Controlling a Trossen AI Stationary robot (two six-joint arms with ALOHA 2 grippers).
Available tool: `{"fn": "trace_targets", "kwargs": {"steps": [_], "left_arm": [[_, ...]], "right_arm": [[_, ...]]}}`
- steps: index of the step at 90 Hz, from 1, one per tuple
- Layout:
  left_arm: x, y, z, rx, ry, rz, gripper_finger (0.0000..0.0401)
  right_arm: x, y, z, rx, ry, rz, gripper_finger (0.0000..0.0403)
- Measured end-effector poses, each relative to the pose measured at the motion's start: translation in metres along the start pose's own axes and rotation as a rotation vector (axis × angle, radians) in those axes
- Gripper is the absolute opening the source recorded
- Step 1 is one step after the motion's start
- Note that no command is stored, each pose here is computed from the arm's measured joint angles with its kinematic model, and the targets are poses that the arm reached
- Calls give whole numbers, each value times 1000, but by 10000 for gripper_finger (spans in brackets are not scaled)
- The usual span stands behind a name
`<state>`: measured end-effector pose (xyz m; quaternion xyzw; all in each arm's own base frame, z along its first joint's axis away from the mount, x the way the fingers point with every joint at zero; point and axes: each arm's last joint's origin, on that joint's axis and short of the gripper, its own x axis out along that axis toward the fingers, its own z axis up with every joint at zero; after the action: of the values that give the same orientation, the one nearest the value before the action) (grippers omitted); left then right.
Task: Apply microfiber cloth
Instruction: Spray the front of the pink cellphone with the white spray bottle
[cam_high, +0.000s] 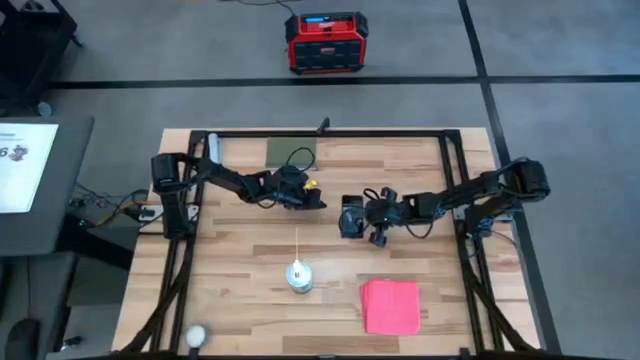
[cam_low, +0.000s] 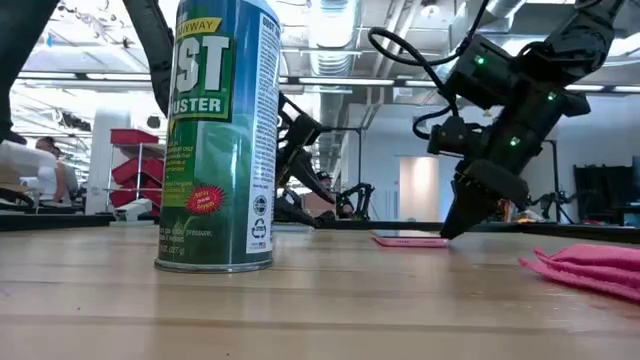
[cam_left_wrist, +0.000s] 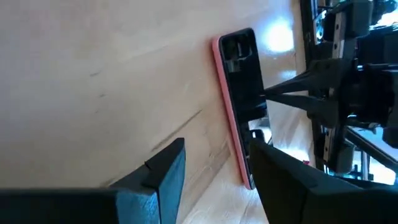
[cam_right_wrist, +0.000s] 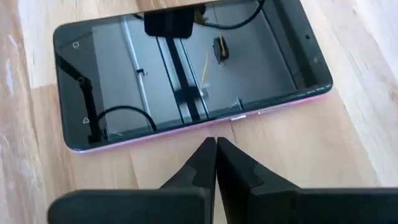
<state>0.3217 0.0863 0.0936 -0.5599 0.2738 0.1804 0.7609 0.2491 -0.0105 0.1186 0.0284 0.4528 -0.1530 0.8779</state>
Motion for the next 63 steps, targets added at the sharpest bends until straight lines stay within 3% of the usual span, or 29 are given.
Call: {"fn": "trace_targets", "kwargs": {"steps": [31,63], "left_arm": [[45,-22,6,106,84,-115,154],[43,-18,1,117,214,-74,154]], "right_arm": [[14,3,-1,-2,-5,12,0],[13,2,3,22,-29,29,0]]}}
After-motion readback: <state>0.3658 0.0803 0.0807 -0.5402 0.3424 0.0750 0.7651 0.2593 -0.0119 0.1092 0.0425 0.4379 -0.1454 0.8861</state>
